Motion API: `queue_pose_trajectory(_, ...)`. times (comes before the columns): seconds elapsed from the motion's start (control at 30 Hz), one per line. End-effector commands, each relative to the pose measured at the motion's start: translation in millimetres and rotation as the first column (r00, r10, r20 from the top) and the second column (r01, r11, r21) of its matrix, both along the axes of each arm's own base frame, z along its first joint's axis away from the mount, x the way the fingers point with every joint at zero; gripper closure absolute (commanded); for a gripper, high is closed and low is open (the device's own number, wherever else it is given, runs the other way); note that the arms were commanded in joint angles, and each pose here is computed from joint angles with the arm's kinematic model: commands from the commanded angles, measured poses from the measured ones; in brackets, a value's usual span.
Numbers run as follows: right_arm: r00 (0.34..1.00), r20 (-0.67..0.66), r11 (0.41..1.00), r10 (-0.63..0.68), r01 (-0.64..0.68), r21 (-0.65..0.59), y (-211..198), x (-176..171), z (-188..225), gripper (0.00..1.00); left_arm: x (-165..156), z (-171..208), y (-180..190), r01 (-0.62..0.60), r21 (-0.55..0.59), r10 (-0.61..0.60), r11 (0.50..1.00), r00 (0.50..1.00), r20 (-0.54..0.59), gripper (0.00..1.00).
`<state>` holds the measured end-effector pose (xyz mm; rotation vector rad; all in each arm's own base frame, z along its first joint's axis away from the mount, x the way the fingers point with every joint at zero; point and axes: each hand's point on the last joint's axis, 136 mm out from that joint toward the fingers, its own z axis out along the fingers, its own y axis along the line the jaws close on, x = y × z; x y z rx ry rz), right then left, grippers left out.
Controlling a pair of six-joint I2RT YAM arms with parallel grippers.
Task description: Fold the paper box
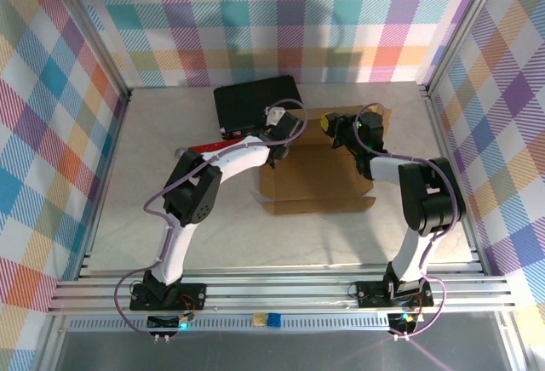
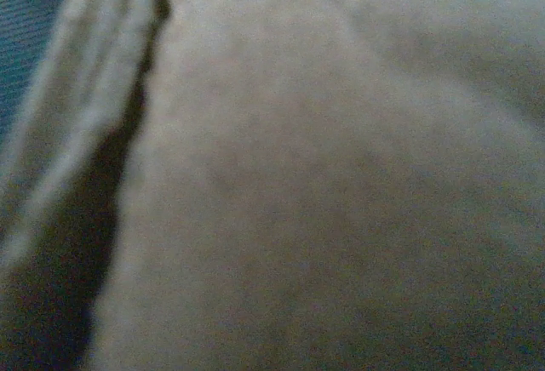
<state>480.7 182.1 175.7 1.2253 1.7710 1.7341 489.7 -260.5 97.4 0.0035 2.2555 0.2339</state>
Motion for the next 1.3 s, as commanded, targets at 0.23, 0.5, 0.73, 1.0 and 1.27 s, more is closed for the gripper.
queue_pose_trajectory(0.23, 0.991, -0.058, 0.993, 0.119, -0.119, 0.005, 19, -11, -12, 1.00, -7, -14, 36, 0.094, -0.087, -0.099, 0.992, 0.994, -0.049, 0.52)
queue_pose_trajectory(0.5, 0.992, -0.061, 0.993, 0.115, -0.114, 0.008, 19, -7, -10, 1.00, -3, -29, 46, 0.128, -0.122, -0.139, 0.984, 0.987, -0.085, 0.51)
queue_pose_trajectory(0.73, 0.991, -0.079, 0.994, 0.106, -0.106, 0.008, 17, -9, -12, 1.00, 15, -35, 60, -0.002, -0.048, -0.003, 0.999, 0.995, -0.099, 0.96)
queue_pose_trajectory(1.0, 0.991, -0.094, 0.993, 0.098, -0.104, -0.058, 10, -13, -8, 0.64, 9, -24, 70, -0.030, 0.034, 0.036, 0.999, 0.984, -0.176, 1.00)
queue_pose_trajectory(1.27, 0.989, 0.034, 0.930, 0.147, -0.127, -0.344, -17, -26, 58, 0.31, -17, -7, 74, 0.059, 0.004, -0.053, 0.998, 0.934, -0.354, 1.00)
